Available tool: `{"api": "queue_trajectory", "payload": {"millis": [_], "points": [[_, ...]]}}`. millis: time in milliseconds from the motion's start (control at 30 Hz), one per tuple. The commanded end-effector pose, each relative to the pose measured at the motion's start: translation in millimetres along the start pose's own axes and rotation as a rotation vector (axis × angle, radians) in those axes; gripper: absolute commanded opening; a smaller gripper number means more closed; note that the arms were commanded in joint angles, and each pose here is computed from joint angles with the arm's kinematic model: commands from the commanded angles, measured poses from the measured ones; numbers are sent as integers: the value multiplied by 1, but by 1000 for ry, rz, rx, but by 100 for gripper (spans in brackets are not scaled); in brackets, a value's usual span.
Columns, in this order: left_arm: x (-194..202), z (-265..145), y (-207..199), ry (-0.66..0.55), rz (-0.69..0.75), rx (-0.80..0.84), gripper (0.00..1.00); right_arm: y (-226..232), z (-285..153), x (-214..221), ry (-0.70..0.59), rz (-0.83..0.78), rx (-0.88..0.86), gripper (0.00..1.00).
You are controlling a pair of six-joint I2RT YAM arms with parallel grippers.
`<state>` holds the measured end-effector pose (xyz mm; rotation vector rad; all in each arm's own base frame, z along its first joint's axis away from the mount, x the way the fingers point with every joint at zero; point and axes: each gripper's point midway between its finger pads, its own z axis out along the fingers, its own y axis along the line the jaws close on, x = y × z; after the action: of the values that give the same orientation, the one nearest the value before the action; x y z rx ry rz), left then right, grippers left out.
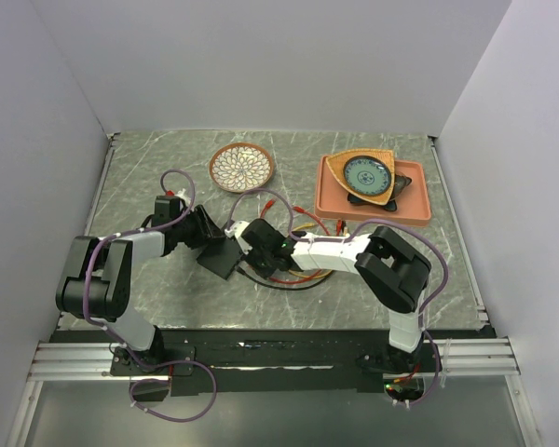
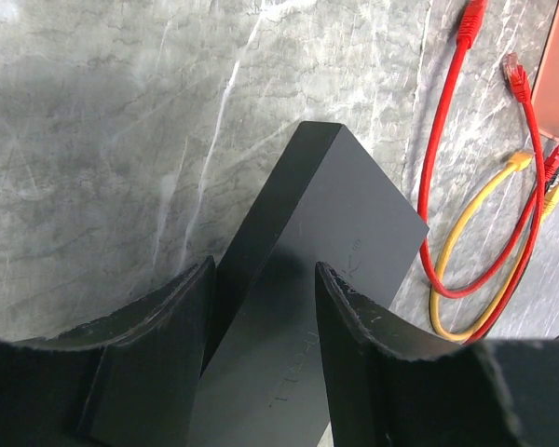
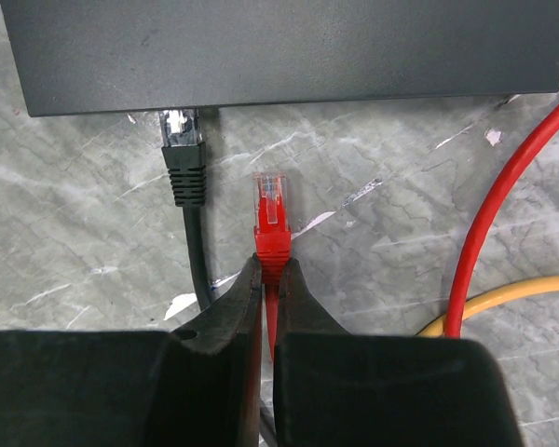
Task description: Insert the plug into the switch port
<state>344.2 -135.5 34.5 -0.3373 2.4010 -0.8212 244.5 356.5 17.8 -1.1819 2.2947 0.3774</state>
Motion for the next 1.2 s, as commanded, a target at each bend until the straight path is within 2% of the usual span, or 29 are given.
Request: {"api": "queue_trajectory", "payload": {"millis": [0, 467, 967, 1167], "points": [[10, -3, -7, 31, 9, 47, 52, -3, 14, -17, -57, 3, 42, 0], [13, -2, -7, 42, -1, 61, 52, 2, 20, -38, -133, 25, 63, 0], [17, 0, -13, 61, -10, 103, 53, 7, 29, -30, -68, -4, 64, 0], [17, 1, -14, 65, -13, 108, 54, 11, 28, -32, -61, -75, 76, 0]]}}
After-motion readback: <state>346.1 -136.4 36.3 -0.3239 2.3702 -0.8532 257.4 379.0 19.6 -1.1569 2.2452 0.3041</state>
